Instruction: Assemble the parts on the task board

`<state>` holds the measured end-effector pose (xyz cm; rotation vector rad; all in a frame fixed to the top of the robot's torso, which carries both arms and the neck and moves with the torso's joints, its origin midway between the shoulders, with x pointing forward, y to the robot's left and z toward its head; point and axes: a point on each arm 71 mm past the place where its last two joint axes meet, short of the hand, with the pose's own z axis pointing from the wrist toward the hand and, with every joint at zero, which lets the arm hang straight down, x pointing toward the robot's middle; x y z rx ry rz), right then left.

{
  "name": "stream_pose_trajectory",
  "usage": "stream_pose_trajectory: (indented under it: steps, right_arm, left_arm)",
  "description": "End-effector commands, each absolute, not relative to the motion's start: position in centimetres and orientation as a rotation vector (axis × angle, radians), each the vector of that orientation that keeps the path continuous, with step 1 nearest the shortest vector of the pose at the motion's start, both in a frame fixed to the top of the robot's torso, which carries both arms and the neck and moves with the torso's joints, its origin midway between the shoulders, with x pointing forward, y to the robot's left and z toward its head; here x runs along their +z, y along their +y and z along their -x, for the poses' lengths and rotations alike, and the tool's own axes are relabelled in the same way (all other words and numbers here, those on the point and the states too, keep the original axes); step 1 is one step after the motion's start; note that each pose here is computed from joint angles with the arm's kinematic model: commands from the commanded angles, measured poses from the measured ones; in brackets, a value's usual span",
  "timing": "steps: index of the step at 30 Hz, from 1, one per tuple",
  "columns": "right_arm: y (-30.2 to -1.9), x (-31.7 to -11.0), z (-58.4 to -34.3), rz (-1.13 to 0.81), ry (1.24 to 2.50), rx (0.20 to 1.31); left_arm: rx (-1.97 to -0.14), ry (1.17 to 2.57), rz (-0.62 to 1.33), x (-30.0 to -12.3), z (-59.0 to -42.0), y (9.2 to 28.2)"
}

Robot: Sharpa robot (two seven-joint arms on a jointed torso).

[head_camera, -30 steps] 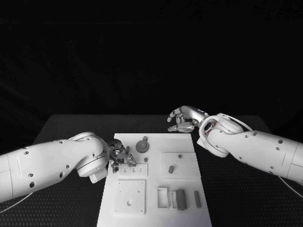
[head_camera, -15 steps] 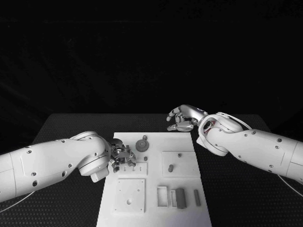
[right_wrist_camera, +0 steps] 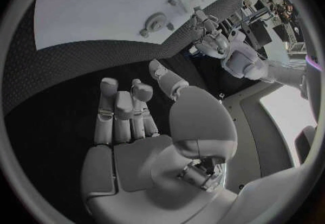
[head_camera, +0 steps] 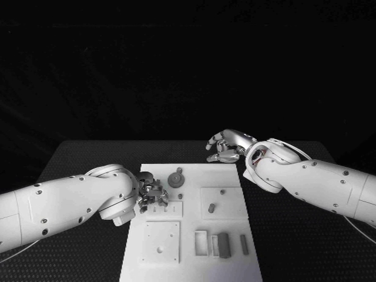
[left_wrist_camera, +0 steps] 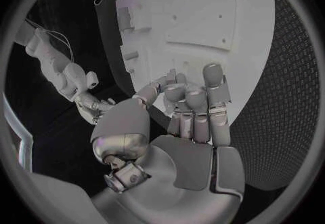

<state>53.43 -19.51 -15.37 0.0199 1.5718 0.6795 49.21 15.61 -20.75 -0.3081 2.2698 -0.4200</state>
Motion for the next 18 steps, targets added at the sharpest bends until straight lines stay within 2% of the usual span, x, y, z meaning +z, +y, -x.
stream_pose_trajectory:
  steps: [1,18]
  right_arm:
    - [-19.4,-15.4,-53.4,-0.01,1.579,0.686]
    - [-19.4,-15.4,-53.4,-0.01,1.581,0.686]
  left_arm:
    - [-0.36,2.212,0.181,-20.6,-49.3,15.4]
    - [-0.352,2.233,0.191,-22.0,-48.9,15.4]
